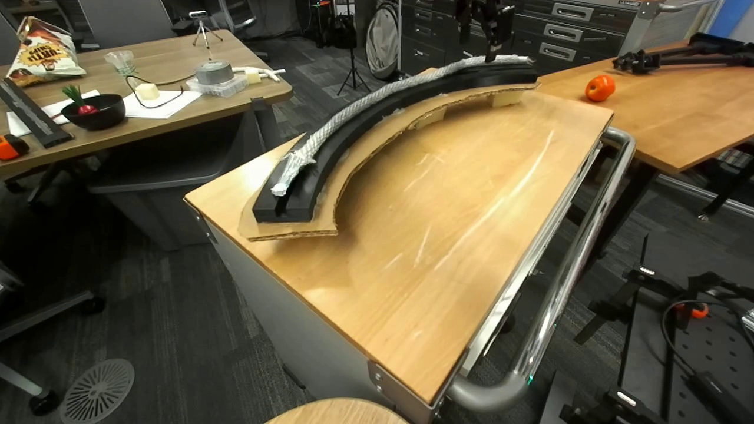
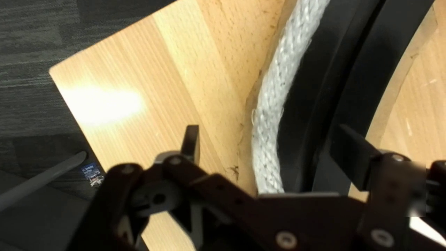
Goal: Place the rope along the black object
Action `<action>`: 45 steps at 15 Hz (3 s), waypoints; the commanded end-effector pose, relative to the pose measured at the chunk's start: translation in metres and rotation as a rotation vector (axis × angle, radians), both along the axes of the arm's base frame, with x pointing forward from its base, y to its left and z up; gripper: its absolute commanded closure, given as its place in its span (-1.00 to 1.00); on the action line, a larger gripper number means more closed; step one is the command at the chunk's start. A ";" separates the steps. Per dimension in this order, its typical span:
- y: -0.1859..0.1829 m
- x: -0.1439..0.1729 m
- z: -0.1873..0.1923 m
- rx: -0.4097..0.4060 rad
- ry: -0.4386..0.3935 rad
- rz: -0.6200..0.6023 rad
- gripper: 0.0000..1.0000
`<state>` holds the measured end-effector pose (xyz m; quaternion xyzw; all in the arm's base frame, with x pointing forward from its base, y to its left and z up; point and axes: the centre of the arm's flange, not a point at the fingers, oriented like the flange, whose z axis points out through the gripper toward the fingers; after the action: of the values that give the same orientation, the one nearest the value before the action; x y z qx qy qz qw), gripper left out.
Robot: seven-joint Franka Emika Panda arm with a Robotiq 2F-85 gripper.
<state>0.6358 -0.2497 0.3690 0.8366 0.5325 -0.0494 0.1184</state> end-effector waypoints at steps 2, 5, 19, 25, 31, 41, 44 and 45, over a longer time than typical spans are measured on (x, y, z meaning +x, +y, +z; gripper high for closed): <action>0.002 0.016 -0.005 0.042 0.034 0.036 -0.40; 0.003 0.017 -0.009 0.050 0.047 0.041 0.07; 0.003 0.013 -0.001 0.046 0.052 0.031 0.93; 0.012 0.007 0.008 0.039 0.069 0.019 0.94; 0.022 -0.006 0.026 0.026 0.058 0.001 0.94; 0.026 0.015 -0.002 0.064 0.128 0.005 0.94; 0.026 0.016 -0.003 0.070 0.130 0.006 0.94; 0.027 0.017 -0.002 0.071 0.130 0.008 0.94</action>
<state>0.6414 -0.2244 0.3594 0.8305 0.5464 -0.0899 0.0608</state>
